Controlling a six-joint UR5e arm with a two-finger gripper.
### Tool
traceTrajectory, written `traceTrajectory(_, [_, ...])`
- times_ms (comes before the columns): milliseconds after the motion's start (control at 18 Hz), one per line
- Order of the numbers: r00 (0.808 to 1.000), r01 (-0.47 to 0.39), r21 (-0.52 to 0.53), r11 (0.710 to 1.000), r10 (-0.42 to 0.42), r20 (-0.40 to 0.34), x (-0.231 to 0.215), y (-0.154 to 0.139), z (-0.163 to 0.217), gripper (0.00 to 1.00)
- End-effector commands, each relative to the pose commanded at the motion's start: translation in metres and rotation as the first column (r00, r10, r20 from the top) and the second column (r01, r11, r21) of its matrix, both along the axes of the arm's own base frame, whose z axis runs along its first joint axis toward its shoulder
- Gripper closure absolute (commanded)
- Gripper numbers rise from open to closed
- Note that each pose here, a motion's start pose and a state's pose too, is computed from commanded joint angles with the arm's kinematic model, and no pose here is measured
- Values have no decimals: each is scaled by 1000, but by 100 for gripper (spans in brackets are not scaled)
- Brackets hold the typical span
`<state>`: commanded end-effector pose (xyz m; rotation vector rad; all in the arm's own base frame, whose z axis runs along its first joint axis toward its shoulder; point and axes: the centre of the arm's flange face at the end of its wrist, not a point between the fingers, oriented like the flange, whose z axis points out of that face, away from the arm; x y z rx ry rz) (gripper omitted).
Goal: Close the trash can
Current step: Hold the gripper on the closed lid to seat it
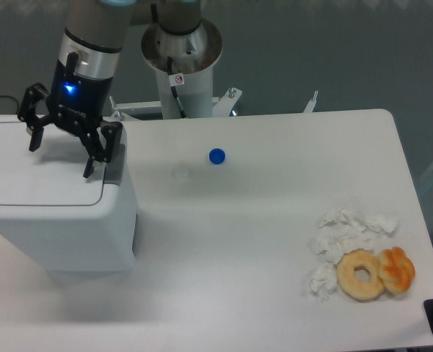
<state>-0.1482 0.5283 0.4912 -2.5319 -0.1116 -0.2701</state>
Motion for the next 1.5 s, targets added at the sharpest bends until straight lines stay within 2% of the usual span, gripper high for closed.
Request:
traceTrajectory(444, [1000, 3, 6, 1000, -3, 16, 0, -1, 1, 0])
traceTrajectory(944, [1000, -24, 40, 999, 24, -15, -7, -15, 27, 0])
traceTrajectory(1500, [999, -34, 55, 998, 36, -26, -11, -20, 36, 0])
